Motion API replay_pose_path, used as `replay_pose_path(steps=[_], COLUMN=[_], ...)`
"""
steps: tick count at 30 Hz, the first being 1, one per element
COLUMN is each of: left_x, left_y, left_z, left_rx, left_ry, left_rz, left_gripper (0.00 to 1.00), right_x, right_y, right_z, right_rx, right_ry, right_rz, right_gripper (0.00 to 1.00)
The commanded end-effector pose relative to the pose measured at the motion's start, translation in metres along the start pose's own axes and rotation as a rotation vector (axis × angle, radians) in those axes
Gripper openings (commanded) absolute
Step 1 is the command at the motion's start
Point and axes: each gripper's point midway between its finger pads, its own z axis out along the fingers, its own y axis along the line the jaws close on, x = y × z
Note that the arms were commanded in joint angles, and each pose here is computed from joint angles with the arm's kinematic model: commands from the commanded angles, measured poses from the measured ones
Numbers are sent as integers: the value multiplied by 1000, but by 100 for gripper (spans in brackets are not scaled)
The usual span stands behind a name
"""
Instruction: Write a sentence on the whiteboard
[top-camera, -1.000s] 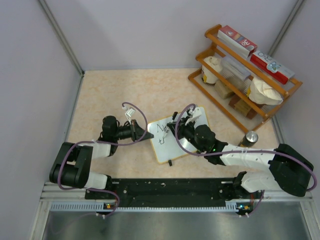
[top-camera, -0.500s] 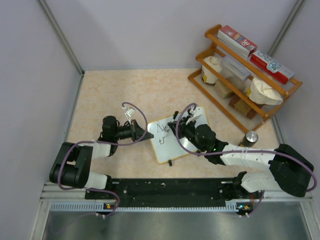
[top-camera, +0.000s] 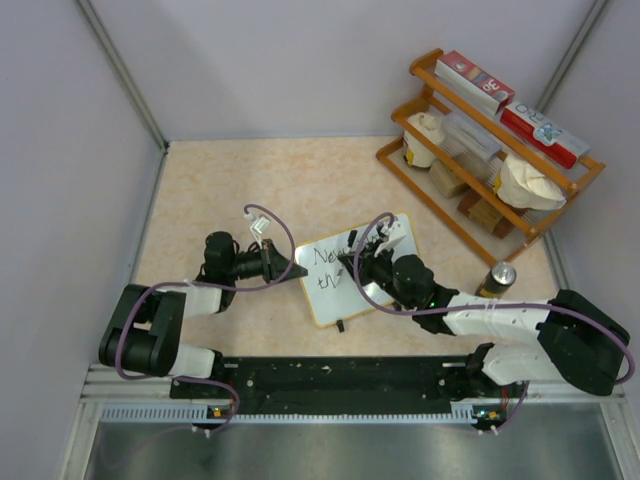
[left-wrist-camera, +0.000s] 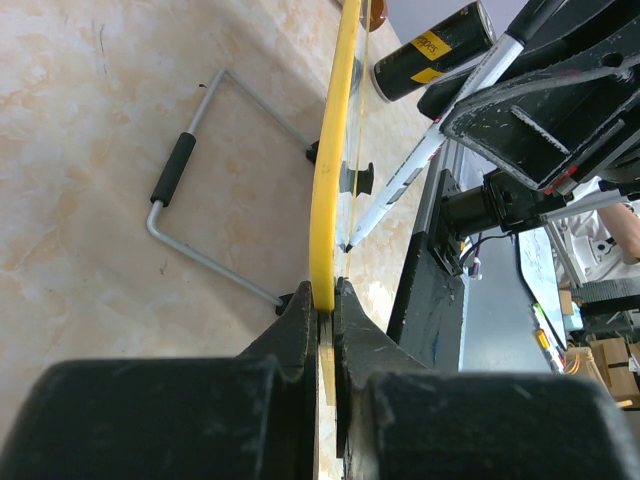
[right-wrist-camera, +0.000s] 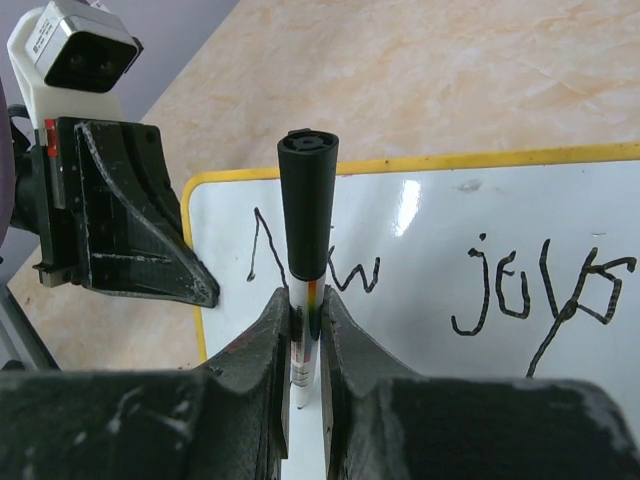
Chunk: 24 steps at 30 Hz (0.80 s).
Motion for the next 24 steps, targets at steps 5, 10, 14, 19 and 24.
replay_pose_path(steps=[5,10,14,19,24], left_x=[5,6,5,5,5], left_y=[-9,-8,-9,-9,-9], left_z=[1,1,1,1,1], left_rx=[60,59,60,61,61], left_ry=[33,35,33,34,34], left_rz=[58,56,58,58,58], left_gripper=[0,0,0,0,0], right_x=[-26,-52,-61,-50,-43], right_y=[1,9,8,6,7], right_z=[-4,-8,-3,4,7], right_rx=[1,-18,-6,-3,-15], right_ry=[-76,-144,-157,-127,-111], right_rz=[9,18,4,-13,-4], right_gripper=[0,0,0,0,0])
